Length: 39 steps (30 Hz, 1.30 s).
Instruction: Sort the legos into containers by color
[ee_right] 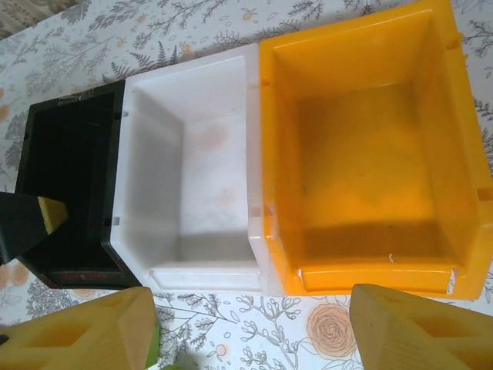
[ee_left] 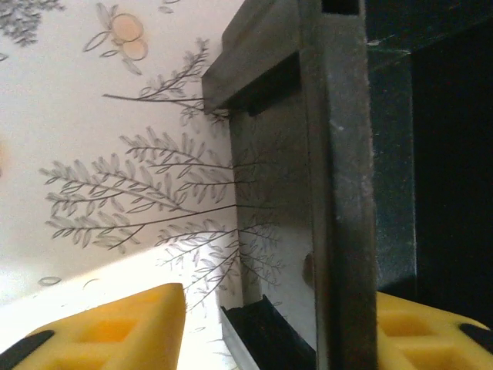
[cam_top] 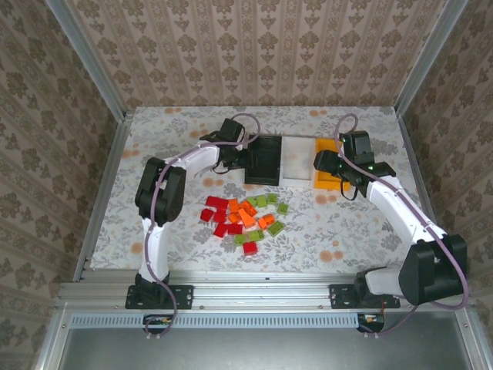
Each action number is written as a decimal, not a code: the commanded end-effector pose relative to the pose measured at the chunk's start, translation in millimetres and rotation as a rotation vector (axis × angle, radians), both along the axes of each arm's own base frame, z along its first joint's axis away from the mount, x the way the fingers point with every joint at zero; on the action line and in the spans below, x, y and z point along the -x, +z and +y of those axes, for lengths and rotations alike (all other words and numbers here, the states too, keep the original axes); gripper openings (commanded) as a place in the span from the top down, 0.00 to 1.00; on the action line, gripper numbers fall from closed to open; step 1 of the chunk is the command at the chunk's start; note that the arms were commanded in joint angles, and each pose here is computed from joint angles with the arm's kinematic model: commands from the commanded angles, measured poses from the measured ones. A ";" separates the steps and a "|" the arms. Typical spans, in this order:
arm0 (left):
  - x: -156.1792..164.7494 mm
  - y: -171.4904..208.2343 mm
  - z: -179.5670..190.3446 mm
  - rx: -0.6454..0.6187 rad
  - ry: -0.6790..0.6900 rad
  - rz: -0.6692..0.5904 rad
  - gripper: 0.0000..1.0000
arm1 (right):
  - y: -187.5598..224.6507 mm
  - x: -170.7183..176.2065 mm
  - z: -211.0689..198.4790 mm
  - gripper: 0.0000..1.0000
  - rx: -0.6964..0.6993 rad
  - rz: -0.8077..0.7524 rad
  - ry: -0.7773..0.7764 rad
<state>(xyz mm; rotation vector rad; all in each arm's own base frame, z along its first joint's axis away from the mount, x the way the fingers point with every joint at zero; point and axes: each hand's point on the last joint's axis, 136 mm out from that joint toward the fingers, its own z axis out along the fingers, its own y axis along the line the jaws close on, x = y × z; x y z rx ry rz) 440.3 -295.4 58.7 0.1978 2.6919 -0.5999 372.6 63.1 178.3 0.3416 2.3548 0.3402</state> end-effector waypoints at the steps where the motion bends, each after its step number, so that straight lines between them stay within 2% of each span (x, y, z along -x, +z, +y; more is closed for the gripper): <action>1: -11.1 5.2 17.5 -0.055 0.082 -0.009 0.58 | -7.9 5.4 8.5 0.32 -0.045 0.002 0.010; 6: -13.7 9.3 30.9 -0.109 0.113 -0.033 0.75 | -13.2 8.9 15.6 0.33 -0.047 0.016 0.029; 8: -12.3 7.9 38.9 -0.126 0.121 -0.033 0.85 | -13.5 11.1 16.7 0.33 -0.038 0.016 0.032; 11: -10.4 5.9 53.3 -0.132 0.149 -0.025 0.92 | -15.8 13.3 20.3 0.34 -0.034 0.021 0.040; 13: -9.0 5.6 63.2 -0.132 0.179 -0.020 0.93 | -14.1 16.1 26.4 0.37 -0.026 0.024 0.044; 19: -10.7 10.9 108.6 -0.130 0.266 -0.029 0.96 | -11.1 37.8 83.3 0.37 0.042 0.008 0.149; 23: -4.9 12.6 132.0 -0.145 0.269 -0.029 0.96 | -32.0 55.9 109.6 0.36 0.043 0.048 0.164; 25: -1.3 12.0 139.3 -0.167 0.260 -0.036 0.95 | -45.6 62.7 119.1 0.31 0.047 0.073 0.163; 29: 2.3 11.8 141.8 -0.188 0.214 -0.048 0.91 | -71.0 71.6 140.2 0.28 -0.025 0.131 0.155; 36: -0.9 15.7 147.6 -0.261 0.150 -0.074 0.89 | -97.9 77.1 151.4 0.28 0.026 0.198 0.153; 39: 0.5 12.6 147.7 -0.265 0.145 -0.060 0.85 | -106.5 78.4 147.4 0.28 0.043 0.217 0.125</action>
